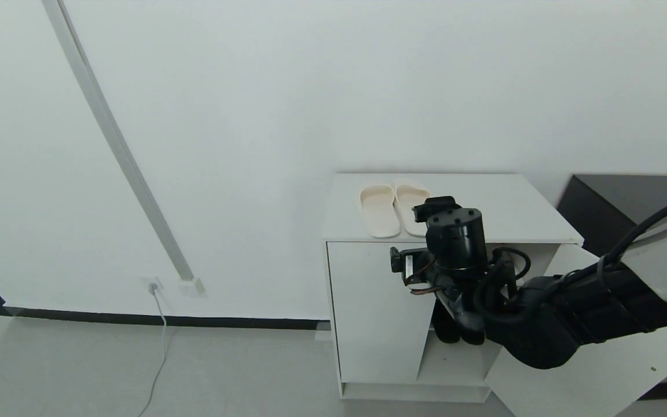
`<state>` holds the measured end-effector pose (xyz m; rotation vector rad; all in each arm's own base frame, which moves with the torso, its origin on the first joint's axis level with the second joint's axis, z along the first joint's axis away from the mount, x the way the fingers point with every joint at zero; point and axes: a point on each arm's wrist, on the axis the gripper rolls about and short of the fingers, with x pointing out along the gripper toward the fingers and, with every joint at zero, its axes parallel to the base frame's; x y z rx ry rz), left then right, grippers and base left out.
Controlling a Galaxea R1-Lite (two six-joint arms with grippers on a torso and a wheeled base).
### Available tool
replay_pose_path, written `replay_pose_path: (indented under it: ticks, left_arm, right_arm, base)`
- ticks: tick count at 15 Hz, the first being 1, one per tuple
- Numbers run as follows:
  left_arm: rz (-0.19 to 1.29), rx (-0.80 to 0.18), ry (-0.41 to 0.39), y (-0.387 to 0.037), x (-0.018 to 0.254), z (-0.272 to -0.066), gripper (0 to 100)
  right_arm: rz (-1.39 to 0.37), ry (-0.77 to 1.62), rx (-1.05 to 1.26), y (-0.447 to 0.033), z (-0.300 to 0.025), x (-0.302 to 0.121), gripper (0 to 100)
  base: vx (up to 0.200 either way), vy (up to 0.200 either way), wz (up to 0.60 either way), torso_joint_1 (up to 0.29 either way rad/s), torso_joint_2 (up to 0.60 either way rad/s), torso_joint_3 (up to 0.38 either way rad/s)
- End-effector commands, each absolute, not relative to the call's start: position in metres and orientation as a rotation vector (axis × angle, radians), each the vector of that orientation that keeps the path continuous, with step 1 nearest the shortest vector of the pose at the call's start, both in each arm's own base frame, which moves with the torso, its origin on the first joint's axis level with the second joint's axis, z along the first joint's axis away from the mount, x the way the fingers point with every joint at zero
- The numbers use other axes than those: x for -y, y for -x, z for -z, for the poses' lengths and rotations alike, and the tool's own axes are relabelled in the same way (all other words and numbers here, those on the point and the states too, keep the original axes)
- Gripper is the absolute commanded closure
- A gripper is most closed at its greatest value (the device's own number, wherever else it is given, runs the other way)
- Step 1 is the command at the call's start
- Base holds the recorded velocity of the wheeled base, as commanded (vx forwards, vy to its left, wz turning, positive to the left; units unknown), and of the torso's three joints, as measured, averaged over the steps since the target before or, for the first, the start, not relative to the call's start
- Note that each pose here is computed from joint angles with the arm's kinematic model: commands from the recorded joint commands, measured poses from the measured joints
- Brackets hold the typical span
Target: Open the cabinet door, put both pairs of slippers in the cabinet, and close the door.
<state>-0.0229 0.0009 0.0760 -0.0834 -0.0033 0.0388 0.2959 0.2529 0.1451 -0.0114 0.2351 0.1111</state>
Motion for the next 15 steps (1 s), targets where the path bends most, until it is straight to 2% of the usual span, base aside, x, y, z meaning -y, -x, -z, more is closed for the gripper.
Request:
replay_pose_path:
  ticks: [1, 8, 13, 15]
  left_arm:
    - [-0.038, 0.003, 0.084, 0.023, -0.001, -0.076, 100]
    - [-0.038, 0.003, 0.084, 0.023, -0.001, -0.076, 100]
    - [-0.038, 0.003, 0.086, 0.023, -0.001, -0.076, 100]
    - [-0.040, 0.003, 0.087, 0.023, -0.001, -0.076, 100]
  right_arm:
    - [-0.110, 0.000, -0.219, -0.297, -0.151, -0.254, 0]
    - [-0.105, -0.003, -0.220, -0.298, -0.149, -0.254, 0]
    - [-0.111, -0.041, -0.241, -0.304, -0.125, -0.261, 0]
    - [-0.121, -0.044, -0.229, -0.308, -0.117, -0.264, 0]
  base:
    - [0.200, 0.000, 0.00, 0.002, 0.00, 0.002]
    - [0.200, 0.000, 0.00, 0.005, 0.00, -0.001]
    - [0.200, 0.000, 0.00, 0.004, 0.00, 0.002]
    - [0.000, 0.000, 0.00, 0.000, 0.00, 0.000]
